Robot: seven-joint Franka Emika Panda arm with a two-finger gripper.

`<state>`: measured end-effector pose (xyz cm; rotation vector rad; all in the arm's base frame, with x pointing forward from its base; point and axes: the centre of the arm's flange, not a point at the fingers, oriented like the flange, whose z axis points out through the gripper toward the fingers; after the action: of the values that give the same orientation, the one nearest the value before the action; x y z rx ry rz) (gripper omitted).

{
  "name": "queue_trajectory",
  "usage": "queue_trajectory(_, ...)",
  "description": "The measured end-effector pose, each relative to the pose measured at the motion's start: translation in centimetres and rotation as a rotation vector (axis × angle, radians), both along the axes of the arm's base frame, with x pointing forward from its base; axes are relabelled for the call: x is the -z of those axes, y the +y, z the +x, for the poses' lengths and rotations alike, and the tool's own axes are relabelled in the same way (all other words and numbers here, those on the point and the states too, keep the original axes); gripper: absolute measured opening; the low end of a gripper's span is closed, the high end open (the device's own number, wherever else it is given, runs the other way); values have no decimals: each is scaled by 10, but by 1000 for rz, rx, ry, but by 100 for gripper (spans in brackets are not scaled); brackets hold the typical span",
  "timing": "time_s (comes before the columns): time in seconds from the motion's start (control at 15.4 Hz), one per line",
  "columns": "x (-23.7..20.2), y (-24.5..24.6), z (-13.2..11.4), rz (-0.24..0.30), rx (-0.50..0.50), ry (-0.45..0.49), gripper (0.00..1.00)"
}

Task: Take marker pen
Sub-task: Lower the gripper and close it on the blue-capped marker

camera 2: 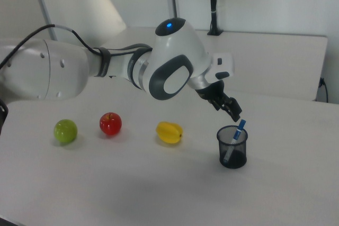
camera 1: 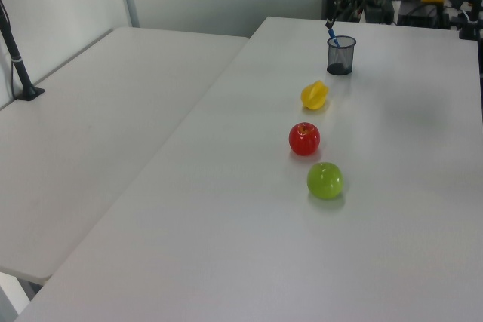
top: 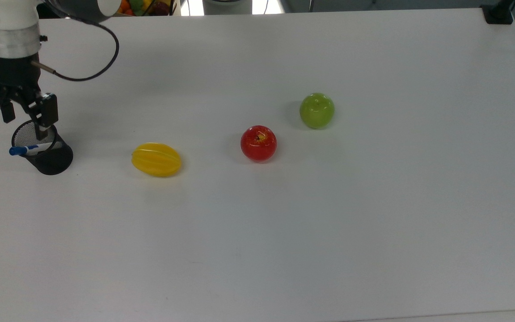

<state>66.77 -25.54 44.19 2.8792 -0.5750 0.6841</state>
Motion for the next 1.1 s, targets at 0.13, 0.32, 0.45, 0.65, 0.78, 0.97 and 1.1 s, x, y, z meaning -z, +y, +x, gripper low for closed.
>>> queue_trajectory(0.13, 14, -10, 3, -14, 12, -25, 79)
queue_trajectory(0.32, 31, -18, 8, -38, 17, -68, 63)
queue_trajectory(0.45, 39, -17, 12, -45, 13, -87, 62)
queue_trajectory(0.65, 45, -17, 17, -50, 18, -130, 53)
queue_trajectory(0.78, 46, -18, 19, -53, 20, -143, 37)
queue_trajectory(0.97, 45, -18, 20, -55, 20, -147, 19)
queue_trajectory(1.1, 44, -18, 20, -55, 20, -148, 18)
